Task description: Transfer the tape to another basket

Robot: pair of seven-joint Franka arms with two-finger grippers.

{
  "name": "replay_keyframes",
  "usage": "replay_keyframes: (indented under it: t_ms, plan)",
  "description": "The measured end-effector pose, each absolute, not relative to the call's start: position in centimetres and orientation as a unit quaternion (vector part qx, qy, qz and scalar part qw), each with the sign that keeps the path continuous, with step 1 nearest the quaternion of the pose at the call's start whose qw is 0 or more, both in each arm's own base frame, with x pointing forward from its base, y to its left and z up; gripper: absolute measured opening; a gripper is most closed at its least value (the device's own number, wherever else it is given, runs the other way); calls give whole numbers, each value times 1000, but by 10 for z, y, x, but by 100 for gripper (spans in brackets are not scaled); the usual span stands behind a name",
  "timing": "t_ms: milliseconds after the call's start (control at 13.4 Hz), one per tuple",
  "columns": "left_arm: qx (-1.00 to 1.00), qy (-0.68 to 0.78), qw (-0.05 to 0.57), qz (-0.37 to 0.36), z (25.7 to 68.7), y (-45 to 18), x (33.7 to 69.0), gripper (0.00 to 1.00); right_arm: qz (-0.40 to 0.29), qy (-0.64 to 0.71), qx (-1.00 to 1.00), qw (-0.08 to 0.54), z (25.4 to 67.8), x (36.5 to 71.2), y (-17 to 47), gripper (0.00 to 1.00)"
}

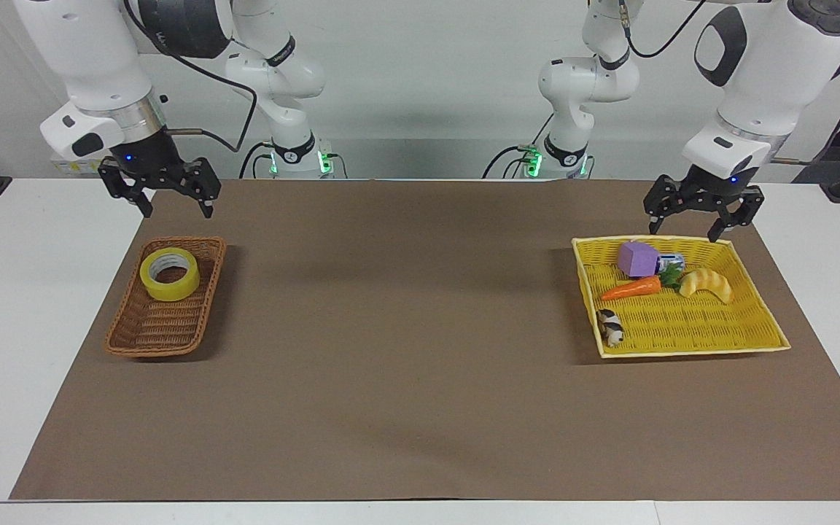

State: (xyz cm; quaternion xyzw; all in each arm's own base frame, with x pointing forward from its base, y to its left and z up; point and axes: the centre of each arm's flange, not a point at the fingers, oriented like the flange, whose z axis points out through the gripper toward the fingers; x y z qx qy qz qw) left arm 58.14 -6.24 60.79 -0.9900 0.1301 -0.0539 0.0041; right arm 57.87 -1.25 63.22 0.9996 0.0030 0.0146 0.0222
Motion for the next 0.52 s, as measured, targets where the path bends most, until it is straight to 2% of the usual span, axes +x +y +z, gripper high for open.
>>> replay_keyframes:
  t_ms: [522]
  plan:
    - [-990,130,4,-54,608,-62,581,100,-1,-4,1000,16,617,576,-19,100]
